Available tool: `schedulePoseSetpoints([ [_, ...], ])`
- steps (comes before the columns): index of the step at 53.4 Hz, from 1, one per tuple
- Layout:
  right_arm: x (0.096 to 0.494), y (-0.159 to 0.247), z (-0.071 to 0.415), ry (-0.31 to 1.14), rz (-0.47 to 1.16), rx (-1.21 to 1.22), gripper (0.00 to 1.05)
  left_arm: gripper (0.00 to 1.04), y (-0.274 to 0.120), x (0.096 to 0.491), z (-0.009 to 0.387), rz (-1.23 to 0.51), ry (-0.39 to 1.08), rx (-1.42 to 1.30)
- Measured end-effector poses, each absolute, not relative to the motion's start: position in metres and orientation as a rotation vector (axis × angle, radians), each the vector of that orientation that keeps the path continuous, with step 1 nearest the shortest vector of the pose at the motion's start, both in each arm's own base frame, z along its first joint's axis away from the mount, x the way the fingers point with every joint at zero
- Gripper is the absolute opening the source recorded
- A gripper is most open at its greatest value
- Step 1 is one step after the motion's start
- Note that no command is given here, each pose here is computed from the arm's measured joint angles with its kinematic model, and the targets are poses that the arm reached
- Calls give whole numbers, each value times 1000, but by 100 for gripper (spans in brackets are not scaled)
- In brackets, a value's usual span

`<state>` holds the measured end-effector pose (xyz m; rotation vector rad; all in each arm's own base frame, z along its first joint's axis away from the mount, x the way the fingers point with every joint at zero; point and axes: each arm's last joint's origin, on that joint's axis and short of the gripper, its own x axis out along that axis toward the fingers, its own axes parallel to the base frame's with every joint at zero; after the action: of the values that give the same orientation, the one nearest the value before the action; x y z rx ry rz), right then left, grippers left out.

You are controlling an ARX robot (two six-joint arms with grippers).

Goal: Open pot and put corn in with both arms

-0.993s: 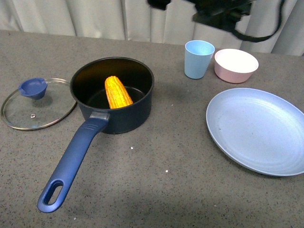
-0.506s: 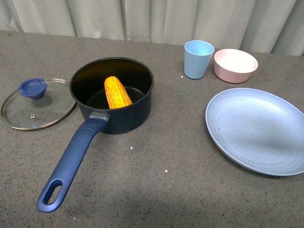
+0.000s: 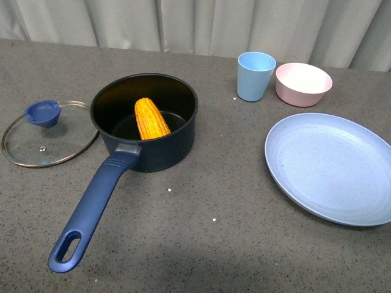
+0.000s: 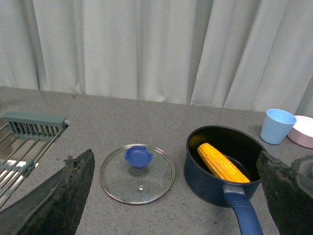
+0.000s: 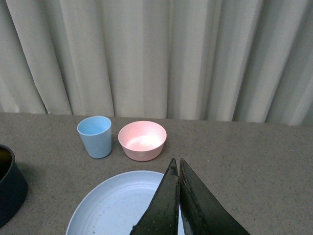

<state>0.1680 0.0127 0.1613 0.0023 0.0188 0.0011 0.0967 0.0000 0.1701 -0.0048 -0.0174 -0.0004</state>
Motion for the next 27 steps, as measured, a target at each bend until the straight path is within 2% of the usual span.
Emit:
schedulePoseSetpoints([
  [27, 139, 0, 164, 9, 0, 3, 1, 98, 0, 97, 170, 0, -17, -5],
])
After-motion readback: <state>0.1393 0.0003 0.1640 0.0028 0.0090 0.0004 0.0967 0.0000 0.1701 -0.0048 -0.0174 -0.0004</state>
